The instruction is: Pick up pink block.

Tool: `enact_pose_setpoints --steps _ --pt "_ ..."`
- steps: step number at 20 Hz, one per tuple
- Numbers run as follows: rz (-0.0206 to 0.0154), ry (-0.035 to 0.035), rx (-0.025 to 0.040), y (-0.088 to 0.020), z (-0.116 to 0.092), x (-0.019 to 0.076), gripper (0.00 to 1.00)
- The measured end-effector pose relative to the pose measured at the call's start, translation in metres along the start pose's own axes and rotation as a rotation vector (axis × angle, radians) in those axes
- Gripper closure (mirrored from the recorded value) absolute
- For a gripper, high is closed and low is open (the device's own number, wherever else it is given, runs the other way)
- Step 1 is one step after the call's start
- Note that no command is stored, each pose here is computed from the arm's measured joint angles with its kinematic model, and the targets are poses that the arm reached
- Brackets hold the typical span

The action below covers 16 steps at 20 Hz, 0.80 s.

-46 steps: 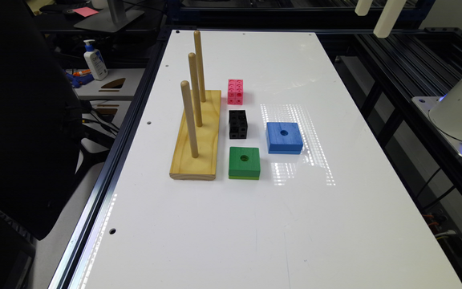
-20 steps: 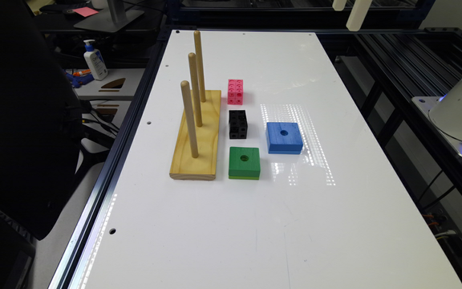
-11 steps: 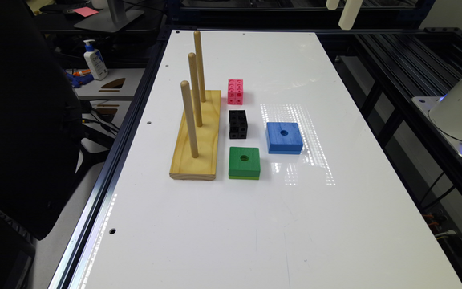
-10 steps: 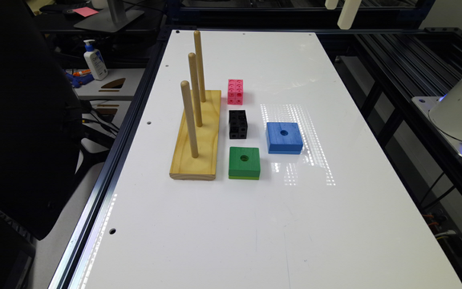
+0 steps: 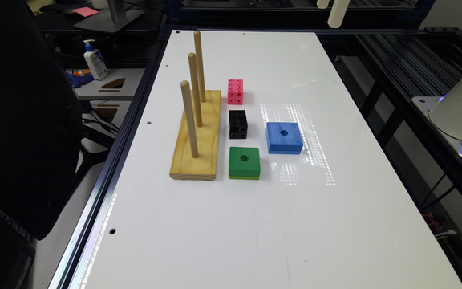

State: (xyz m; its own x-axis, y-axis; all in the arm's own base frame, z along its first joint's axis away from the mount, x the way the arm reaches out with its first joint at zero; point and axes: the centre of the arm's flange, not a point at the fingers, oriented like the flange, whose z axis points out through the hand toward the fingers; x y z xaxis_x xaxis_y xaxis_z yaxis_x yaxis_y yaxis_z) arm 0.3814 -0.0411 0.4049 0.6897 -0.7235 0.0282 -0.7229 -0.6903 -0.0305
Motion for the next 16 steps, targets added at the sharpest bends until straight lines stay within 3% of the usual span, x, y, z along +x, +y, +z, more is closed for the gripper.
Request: enact_pose_setpoints --steps 8,16 --pt "0.0003 -0.0037 -0.0024 0.001 0.0 0.0127 0.0" --pt "0.0011 0.0007 -0.0025 -0.003 -0.001 0.0252 0.0"
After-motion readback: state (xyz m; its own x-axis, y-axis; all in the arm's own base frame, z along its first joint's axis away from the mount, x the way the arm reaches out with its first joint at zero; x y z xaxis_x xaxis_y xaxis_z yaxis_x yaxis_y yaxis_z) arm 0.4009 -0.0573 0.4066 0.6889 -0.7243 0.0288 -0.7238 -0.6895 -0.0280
